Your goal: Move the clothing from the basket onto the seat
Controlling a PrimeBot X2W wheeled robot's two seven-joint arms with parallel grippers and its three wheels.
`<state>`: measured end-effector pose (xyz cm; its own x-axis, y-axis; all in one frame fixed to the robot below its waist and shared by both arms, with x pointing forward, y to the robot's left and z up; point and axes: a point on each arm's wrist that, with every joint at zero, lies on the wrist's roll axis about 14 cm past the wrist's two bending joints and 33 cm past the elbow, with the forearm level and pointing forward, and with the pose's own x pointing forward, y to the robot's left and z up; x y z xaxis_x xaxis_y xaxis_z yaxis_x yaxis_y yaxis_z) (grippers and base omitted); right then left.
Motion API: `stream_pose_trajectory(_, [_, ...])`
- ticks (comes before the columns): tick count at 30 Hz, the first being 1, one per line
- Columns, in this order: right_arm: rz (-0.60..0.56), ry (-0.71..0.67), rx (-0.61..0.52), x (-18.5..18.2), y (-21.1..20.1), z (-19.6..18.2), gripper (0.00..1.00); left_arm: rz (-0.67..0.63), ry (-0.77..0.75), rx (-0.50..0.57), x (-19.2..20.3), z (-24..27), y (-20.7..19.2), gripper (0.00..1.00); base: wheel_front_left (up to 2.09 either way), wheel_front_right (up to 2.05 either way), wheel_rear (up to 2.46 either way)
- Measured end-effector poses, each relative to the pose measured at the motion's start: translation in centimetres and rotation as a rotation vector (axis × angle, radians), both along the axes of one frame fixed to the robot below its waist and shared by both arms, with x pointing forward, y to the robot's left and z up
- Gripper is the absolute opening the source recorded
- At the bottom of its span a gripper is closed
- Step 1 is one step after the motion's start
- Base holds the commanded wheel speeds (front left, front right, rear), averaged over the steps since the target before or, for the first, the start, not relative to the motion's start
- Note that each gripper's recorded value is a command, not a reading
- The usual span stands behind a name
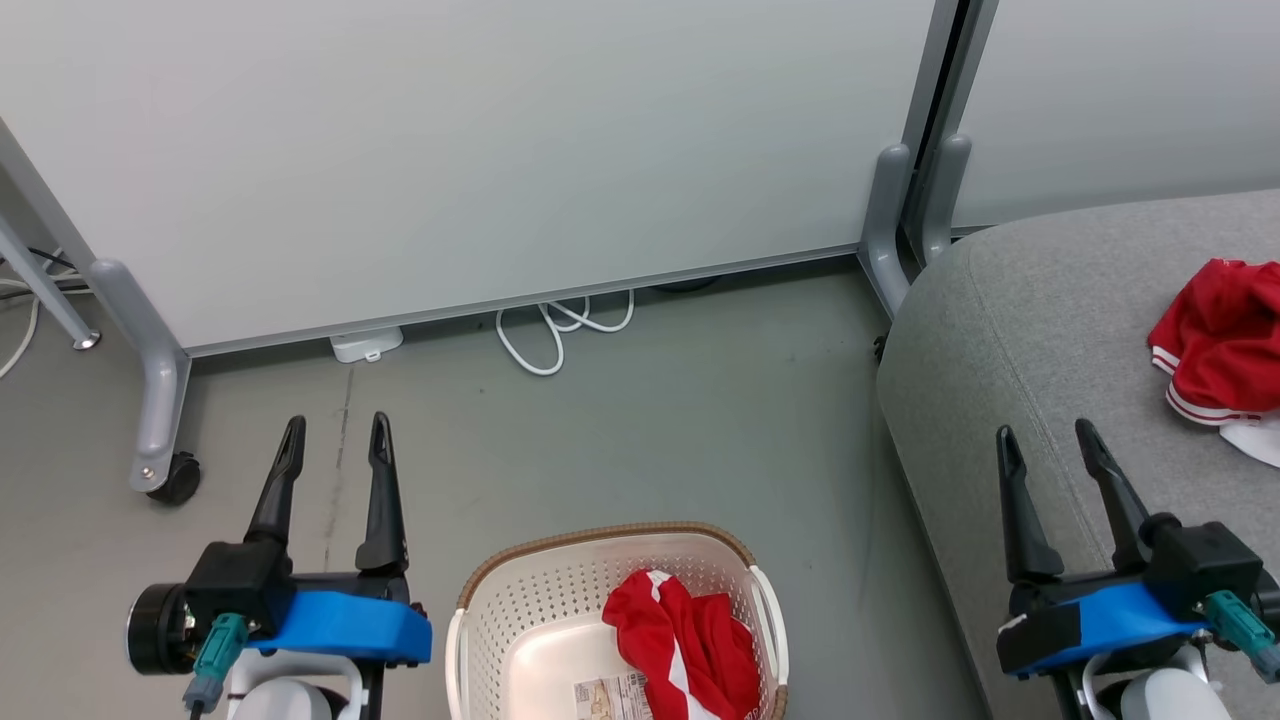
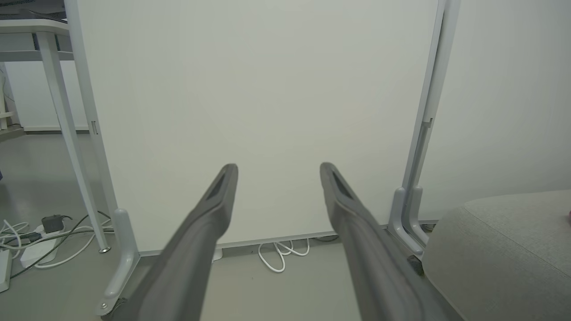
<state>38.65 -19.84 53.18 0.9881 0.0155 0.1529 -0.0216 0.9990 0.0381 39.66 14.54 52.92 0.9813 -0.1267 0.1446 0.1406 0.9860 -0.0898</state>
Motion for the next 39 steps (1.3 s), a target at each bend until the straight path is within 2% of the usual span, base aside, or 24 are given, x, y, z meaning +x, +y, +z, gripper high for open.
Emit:
stream_pose_trajectory(9, [0.007, 0.041, 0.023, -0.9, 0.4, -1.5, 1.00, 0.027, 0.002, 0.010, -1.0, -0.2, 1.1, 1.00, 0.00, 0.00, 0.00])
stream_pose_trajectory(27, [0.034, 0.050, 0.048, -0.8, 1.4, -1.8, 1.00, 0.035, 0.007, 0.021, -1.6, -0.5, 1.7, 1.00, 0.00, 0.00, 0.00])
stream_pose_trajectory(33, [0.033, 0.054, 0.048, -0.8, 1.3, -1.9, 1.00, 0.004, 0.028, 0.021, -1.6, -1.2, 0.7, 1.00, 0.00, 0.00, 0.00])
stream_pose_trajectory(39, [0.019, 0.069, 0.056, -0.8, 0.9, -2.4, 1.00, -0.102, 0.058, 0.029, -0.3, -2.1, -2.6, 1.00, 0.00, 0.00, 0.00])
